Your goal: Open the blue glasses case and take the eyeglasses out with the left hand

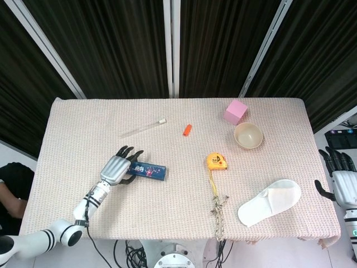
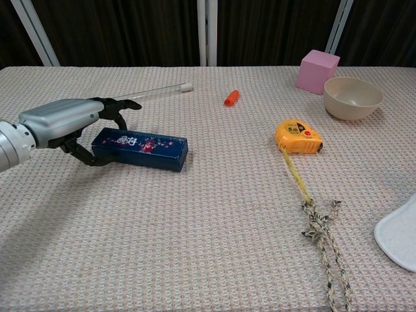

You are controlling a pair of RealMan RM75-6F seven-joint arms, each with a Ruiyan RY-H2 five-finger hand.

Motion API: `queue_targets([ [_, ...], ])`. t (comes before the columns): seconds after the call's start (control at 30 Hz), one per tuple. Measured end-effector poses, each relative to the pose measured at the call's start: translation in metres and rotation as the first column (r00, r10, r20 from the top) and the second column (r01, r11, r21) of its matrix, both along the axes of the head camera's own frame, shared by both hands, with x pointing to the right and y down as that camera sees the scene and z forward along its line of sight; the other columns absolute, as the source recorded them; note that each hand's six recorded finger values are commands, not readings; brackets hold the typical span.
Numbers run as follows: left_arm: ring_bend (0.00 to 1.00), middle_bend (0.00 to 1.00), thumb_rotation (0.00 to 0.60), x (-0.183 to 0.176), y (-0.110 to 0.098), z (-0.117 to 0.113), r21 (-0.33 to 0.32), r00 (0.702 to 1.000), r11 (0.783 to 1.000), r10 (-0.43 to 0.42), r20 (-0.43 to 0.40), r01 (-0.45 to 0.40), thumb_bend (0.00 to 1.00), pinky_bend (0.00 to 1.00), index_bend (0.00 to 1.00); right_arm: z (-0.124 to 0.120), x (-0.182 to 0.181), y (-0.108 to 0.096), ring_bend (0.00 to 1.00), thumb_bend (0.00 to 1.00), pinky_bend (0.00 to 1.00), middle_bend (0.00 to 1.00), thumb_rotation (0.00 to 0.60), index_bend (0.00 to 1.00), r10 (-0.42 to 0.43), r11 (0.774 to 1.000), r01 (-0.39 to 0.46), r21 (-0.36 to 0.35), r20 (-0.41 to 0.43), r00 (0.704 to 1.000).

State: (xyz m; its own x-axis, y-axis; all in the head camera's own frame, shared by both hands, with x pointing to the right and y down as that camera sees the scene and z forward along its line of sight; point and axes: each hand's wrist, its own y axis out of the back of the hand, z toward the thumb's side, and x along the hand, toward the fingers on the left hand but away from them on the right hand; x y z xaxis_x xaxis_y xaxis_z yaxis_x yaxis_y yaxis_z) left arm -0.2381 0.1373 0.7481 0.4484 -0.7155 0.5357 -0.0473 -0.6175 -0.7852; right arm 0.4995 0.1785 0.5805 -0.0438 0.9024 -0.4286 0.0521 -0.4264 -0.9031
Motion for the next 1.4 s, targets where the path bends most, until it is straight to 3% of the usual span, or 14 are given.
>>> queue_targets([
  [0.27,0.16,0.48,0.6,-0.005,0.002,-0.006,0.045,0.998,0.999,-0.011,0.068,0.008,0.35,0.06,0.08,0.0,0.001,0.0,0.0,0.31,0.0,0.0,0.6,0.0,0.003,1.0,-0.003,0.001,0.001,1.0],
  [0.47,0.24,0.56,0.6,-0.012,0.011,-0.02,0.024,0.988,0.993,-0.113,0.103,0.111,0.37,0.08,0.09,0.001,0.002,0.0,0.0,0.31,0.0,0.0,0.6,0.0,0.003,1.0,-0.003,0.0,0.0,1.0],
  [0.67,0.29,0.63,0.6,-0.022,0.023,-0.039,0.049,0.953,0.97,-0.244,0.179,0.239,0.38,0.1,0.1,0.001,-0.001,0.001,0.0,0.31,0.0,0.0,0.6,0.0,-0.007,1.0,0.007,0.0,0.001,1.0],
  [0.83,0.29,0.63,0.6,-0.031,0.04,-0.05,0.058,0.909,0.935,-0.354,0.219,0.35,0.37,0.11,0.1,0.001,-0.003,0.001,0.0,0.31,0.0,0.0,0.6,0.0,-0.016,1.0,0.016,0.0,0.001,1.0],
  [0.93,0.29,0.6,0.6,-0.03,0.051,-0.049,0.04,0.899,0.924,-0.379,0.218,0.38,0.32,0.13,0.1,0.0,-0.003,0.002,0.0,0.31,0.0,0.0,0.6,0.0,-0.015,1.0,0.015,0.001,0.001,1.0],
  [1.1,0.29,0.45,0.6,-0.024,0.065,-0.047,-0.006,0.906,0.924,-0.374,0.199,0.383,0.25,0.17,0.1,0.0,-0.003,0.002,0.0,0.31,0.0,0.0,0.6,0.0,-0.014,1.0,0.014,0.003,0.001,1.0],
  [1.4,0.25,0.2,0.6,-0.016,0.076,-0.051,-0.046,0.915,0.926,-0.36,0.185,0.374,0.24,0.21,0.09,0.0,-0.001,0.002,0.0,0.31,0.0,0.0,0.6,0.0,-0.012,1.0,0.012,0.006,-0.002,1.0],
])
